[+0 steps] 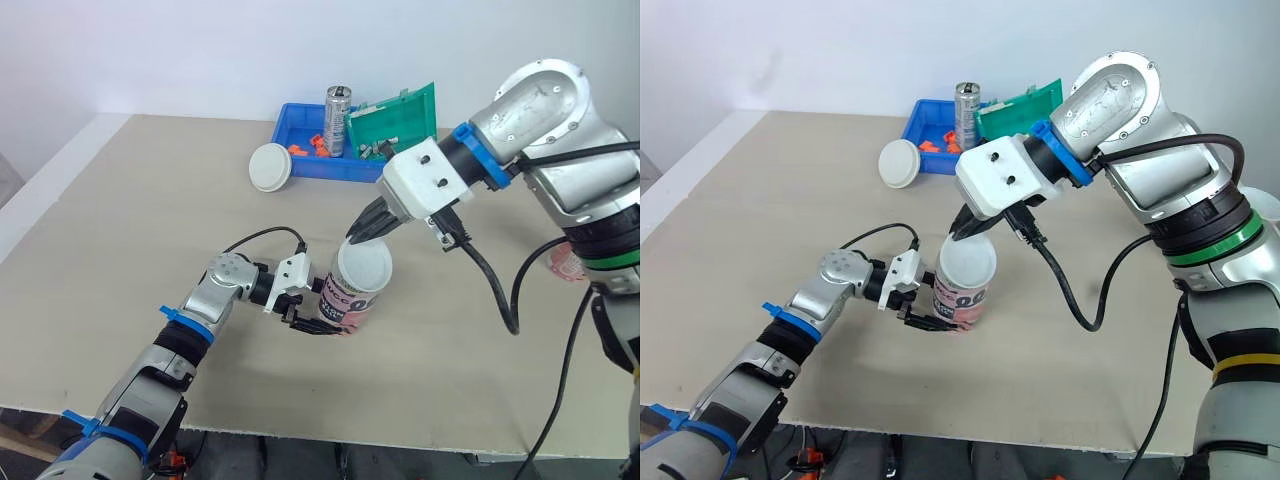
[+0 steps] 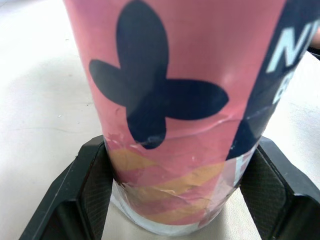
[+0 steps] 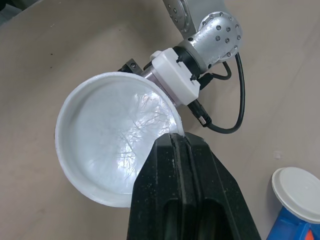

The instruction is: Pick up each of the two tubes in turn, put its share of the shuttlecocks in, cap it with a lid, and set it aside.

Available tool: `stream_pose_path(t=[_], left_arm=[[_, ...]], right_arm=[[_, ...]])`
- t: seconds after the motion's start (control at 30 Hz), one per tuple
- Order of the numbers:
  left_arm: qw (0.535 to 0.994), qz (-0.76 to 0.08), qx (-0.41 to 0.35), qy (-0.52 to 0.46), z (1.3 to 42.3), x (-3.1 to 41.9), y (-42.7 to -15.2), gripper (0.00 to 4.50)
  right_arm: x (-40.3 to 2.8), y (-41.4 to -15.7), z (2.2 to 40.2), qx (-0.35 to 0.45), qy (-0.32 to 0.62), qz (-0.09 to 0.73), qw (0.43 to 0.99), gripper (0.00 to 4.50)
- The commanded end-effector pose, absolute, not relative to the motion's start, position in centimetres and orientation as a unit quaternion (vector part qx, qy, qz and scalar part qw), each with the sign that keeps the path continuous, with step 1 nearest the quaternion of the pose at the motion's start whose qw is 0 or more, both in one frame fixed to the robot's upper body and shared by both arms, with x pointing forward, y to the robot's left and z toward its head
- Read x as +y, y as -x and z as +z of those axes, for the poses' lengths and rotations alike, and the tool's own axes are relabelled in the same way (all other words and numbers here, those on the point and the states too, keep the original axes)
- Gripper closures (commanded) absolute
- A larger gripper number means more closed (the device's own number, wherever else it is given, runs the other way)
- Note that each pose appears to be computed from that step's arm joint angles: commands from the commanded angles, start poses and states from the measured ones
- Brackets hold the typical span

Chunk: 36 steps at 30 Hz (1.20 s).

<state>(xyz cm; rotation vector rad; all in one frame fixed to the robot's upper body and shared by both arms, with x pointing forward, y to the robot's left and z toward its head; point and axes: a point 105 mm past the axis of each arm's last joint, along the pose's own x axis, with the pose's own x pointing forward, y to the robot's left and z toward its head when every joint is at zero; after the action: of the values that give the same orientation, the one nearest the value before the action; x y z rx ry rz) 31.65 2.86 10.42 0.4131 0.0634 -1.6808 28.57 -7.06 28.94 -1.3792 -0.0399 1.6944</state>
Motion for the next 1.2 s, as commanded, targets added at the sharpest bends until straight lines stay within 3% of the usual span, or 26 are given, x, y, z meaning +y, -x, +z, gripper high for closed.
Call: stream_pose_path(t=[0.03, 0.37, 0.53, 0.6, 0.63, 0.67, 0.7, 0.83, 0.93, 1.03, 1.13, 1.2], left_arm=[[0.673, -0.704, 0.077, -0.214, 8.8, 4.8, -32.9, 1.13], [0.674, -0.703, 0.078, -0.213, 8.8, 4.9, -32.9, 1.13], [0.677, -0.701, 0.078, -0.213, 8.8, 5.1, -32.9, 1.13], [0.677, -0.700, 0.079, -0.212, 8.8, 5.1, -32.9, 1.13], [0.677, -0.700, 0.079, -0.212, 8.8, 5.1, -32.9, 1.13], [0.677, -0.700, 0.079, -0.211, 8.9, 5.1, -33.0, 1.13], [0.677, -0.700, 0.079, -0.211, 8.9, 5.1, -33.0, 1.13], [0.677, -0.701, 0.078, -0.210, 9.0, 5.0, -33.0, 1.13], [0.677, -0.701, 0.078, -0.210, 9.0, 4.9, -33.0, 1.13], [0.677, -0.701, 0.078, -0.210, 8.9, 5.0, -33.1, 1.13], [0.676, -0.701, 0.079, -0.212, 8.9, 5.0, -33.1, 1.13], [0.676, -0.701, 0.080, -0.212, 8.9, 5.0, -33.2, 1.13]], right_arm=[[-7.4, -27.8, 28.4, -0.003, 0.563, 0.703, 0.435, 4.42], [-5.9, -28.4, 24.6, -0.007, 0.579, 0.707, 0.406, 4.42], [-6.2, -29.9, 23.7, -0.002, 0.606, 0.680, 0.413, 2.85], [-6.2, -30.1, 23.8, -0.008, 0.613, 0.674, 0.413, 1.83], [-6.1, -30.2, 23.8, -0.010, 0.614, 0.672, 0.415, 1.57], [-6.1, -30.3, 23.9, -0.013, 0.614, 0.669, 0.418, 0.96], [-6.1, -30.4, 24.0, -0.015, 0.617, 0.665, 0.420, 0.72], [-6.2, -30.6, 25.0, -0.024, 0.613, 0.658, 0.437, 0.72], [-5.9, -29.6, 28.7, -0.055, 0.546, 0.677, 0.490, 0.72], [-6.3, -28.3, 31.0, -0.070, 0.504, 0.695, 0.509, 0.72], [-6.9, -27.6, 31.0, -0.061, 0.490, 0.705, 0.510, 1.62], [-7.3, -27.4, 30.1, -0.050, 0.491, 0.710, 0.502, 2.50]])
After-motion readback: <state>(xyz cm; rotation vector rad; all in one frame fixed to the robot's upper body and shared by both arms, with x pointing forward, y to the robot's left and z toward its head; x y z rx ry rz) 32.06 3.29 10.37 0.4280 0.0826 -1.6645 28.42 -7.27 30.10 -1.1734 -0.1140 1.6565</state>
